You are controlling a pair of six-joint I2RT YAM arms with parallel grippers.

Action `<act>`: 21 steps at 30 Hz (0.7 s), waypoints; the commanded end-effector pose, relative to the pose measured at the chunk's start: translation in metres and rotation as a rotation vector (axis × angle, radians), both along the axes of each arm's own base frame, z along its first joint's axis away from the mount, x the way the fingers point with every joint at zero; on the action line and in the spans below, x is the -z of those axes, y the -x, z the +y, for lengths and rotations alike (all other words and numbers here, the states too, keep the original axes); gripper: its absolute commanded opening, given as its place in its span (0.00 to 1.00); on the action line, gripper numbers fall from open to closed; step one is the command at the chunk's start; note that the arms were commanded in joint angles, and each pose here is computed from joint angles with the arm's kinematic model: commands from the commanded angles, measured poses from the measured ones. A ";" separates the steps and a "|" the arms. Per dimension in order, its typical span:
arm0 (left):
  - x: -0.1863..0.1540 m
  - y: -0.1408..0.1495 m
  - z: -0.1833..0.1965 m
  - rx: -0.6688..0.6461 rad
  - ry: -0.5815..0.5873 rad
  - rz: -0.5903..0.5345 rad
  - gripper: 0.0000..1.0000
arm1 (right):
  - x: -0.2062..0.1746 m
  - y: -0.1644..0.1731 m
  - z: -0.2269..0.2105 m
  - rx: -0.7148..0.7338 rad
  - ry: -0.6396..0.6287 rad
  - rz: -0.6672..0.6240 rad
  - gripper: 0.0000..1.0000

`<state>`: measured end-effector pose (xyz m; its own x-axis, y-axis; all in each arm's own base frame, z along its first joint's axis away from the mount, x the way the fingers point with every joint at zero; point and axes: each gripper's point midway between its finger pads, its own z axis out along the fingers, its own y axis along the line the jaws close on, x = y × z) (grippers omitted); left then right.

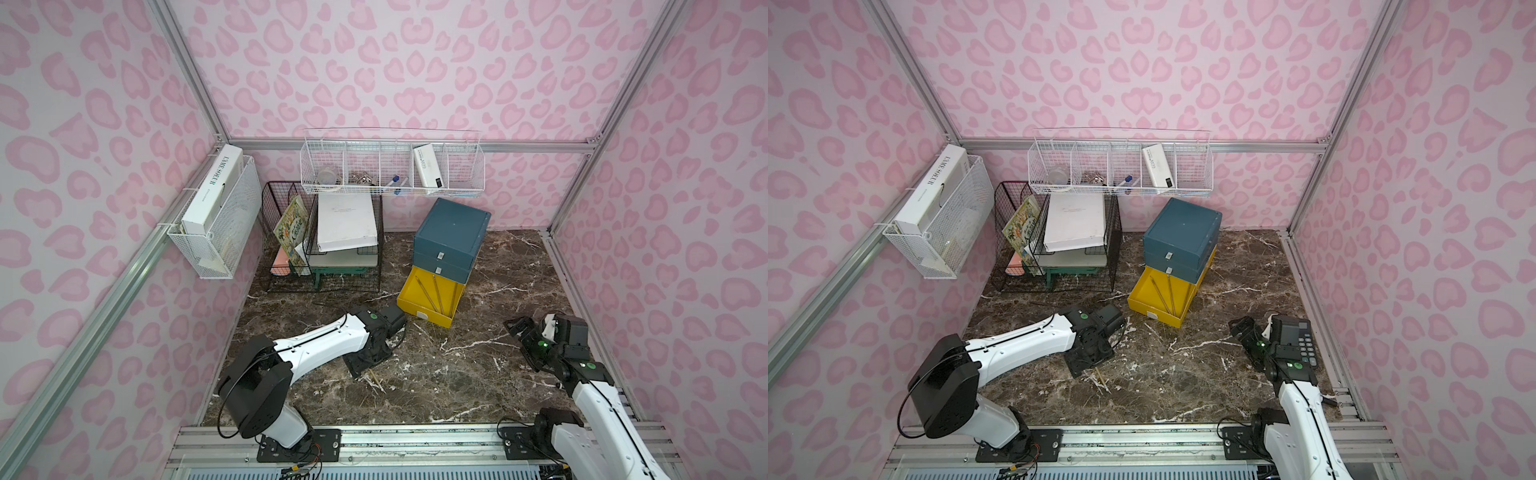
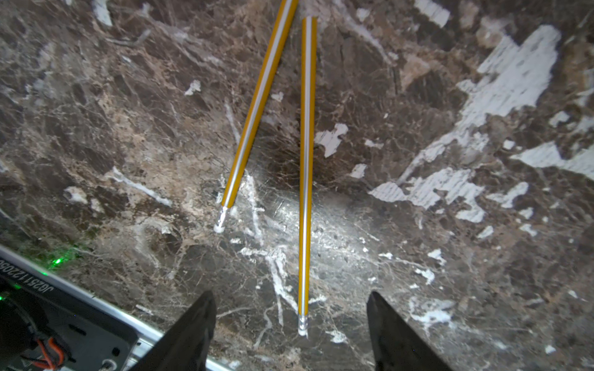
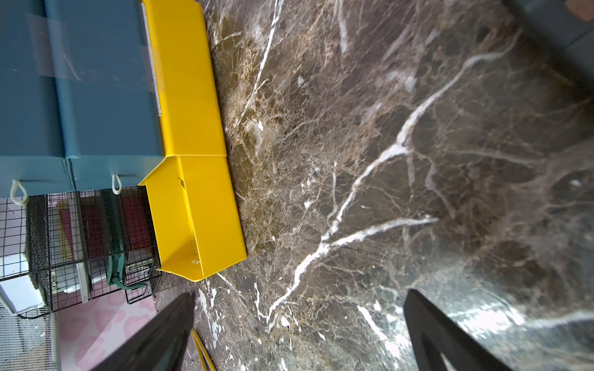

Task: Please place the pencils in the drawer according to their color
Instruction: Pick up the pencil from the center of the board.

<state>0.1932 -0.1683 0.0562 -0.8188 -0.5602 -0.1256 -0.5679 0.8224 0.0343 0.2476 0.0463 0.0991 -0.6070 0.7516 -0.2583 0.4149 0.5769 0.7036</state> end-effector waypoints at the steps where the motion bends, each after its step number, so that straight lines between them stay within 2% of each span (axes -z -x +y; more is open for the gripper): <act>1: 0.006 -0.006 -0.004 0.015 -0.002 -0.008 0.72 | 0.000 -0.001 -0.002 0.007 0.011 -0.005 1.00; 17: 0.040 -0.011 -0.005 0.036 -0.004 -0.027 0.60 | 0.001 -0.002 -0.006 0.002 0.041 0.008 1.00; 21: 0.047 -0.009 -0.002 0.028 0.008 -0.041 0.50 | 0.001 -0.002 -0.007 0.002 0.046 0.010 1.00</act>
<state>0.2032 -0.1752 0.0146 -0.8293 -0.5395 -0.1458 -0.5451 0.8384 -0.0019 0.2496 0.0403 0.0969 -0.6044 0.7480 -0.2742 0.4269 0.5946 0.6813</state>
